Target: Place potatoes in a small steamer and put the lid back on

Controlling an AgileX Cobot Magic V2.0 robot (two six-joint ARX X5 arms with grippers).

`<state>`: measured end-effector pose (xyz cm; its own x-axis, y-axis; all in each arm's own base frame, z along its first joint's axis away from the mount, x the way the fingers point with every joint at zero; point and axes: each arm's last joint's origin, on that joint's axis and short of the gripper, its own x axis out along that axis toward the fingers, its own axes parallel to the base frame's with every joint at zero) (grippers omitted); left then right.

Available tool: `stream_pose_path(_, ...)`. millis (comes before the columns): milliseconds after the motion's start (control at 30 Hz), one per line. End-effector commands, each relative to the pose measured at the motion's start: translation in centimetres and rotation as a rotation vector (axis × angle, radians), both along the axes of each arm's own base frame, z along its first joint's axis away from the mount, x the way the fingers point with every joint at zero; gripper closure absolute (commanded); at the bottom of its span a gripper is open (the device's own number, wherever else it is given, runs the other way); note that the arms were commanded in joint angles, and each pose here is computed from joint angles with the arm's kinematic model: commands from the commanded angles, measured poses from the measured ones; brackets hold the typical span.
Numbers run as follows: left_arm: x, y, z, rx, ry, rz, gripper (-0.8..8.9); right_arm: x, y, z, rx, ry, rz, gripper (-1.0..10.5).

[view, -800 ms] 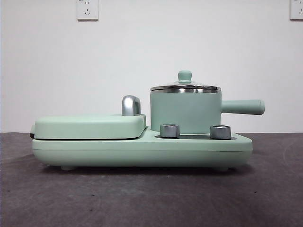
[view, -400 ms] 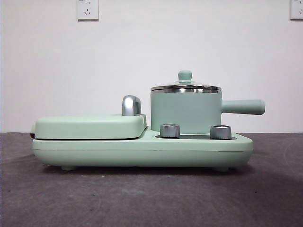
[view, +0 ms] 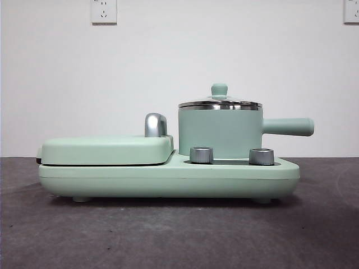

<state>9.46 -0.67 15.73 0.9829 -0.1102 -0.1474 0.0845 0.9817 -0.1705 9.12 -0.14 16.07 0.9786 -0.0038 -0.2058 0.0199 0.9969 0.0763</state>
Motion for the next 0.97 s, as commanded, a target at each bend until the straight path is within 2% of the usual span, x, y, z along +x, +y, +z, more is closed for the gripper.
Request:
stream_pose_path(33, 0.11, -0.02, -0.54, 0.015, 0.004, -0.005, 8.08, 0.08, -0.06, -0.27, -0.011, -0.001, -0.015, 9.2)
stream_pose_path(967, 0.11, -0.02, -0.53, 0.015, 0.003, -0.004, 8.08, 0.5, -0.06, -0.88, -0.012, -0.058, -0.016, 9.2)
